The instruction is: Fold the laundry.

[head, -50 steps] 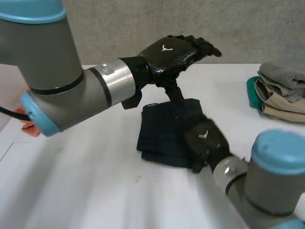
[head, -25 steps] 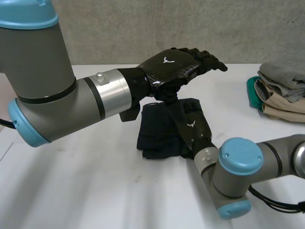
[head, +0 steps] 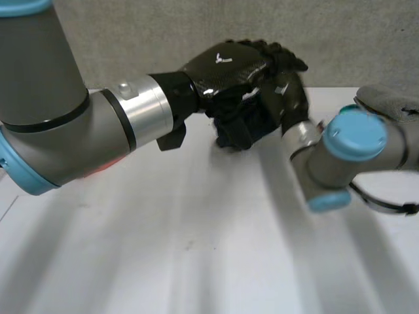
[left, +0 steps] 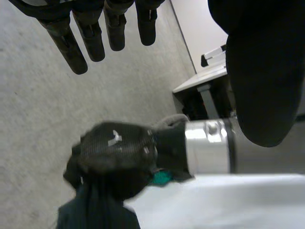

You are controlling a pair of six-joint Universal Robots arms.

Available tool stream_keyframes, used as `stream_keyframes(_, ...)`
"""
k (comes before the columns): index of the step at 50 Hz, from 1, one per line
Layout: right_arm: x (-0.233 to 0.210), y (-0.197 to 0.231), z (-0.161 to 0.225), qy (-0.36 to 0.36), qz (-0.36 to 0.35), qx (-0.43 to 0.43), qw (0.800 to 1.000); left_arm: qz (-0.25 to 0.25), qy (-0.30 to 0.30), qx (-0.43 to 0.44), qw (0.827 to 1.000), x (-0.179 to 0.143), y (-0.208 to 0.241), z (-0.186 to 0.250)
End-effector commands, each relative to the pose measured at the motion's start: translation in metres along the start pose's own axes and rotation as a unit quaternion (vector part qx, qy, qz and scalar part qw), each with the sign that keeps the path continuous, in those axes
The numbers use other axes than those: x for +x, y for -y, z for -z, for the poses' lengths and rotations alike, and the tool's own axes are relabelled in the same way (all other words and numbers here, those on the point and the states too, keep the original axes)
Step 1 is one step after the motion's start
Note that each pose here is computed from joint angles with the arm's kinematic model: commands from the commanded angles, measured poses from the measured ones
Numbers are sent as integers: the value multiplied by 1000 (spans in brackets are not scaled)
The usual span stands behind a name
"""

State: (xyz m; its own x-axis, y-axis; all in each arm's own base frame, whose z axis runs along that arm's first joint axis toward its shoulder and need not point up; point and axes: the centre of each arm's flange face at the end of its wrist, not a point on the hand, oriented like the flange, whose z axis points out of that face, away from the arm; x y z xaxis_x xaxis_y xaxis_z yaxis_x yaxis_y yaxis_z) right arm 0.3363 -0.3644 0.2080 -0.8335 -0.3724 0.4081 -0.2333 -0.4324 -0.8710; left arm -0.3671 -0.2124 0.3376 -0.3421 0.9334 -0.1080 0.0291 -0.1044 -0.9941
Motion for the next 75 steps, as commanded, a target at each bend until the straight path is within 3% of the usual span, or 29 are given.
stream_keyframes(1, 91, 24, -36, -87, -18, 79, 993, -15, 11, 30, 999, 0, 19, 5)
stream_keyframes(9, 211, 14, -40, -139, -23, 125, 982, -13, 9, 31, 999, 3, 21, 6)
stream_keyframes(13, 258, -11, -34, -145, -11, 114, 983, -12, 9, 29, 999, 3, 20, 6)
stream_keyframes(17, 298, -75, -17, -124, -26, 73, 989, -11, 8, 27, 1000, 4, 18, 6)
stream_keyframes(25, 306, -177, 22, -67, -84, 3, 994, -2, 15, 14, 1000, 4, 8, 4)
stream_keyframes(30, 317, -202, 45, -84, -89, -21, 992, 1, 13, 9, 1000, 8, 5, 3)
stream_keyframes(43, 341, -162, 45, -140, -67, 3, 988, 0, 11, 12, 1000, 11, 7, 4)
stream_keyframes(50, 316, -202, 58, -122, -108, -61, 985, 1, -2, 11, 1000, 22, 7, 2)
stream_keyframes(54, 308, -202, 64, -117, -72, -86, 987, 3, -3, 10, 1000, 23, 6, 2)
stream_keyframes(64, 334, -121, 76, -154, -29, -74, 985, 3, -4, 12, 1000, 25, 9, 3)
stream_keyframes(71, 354, -113, 102, -201, -45, -126, 970, 12, -11, 1, 1000, 32, 1, 4)
stream_keyframes(75, 381, -103, 130, -255, -31, -189, 948, 13, -13, -2, 1000, 34, 0, 5)
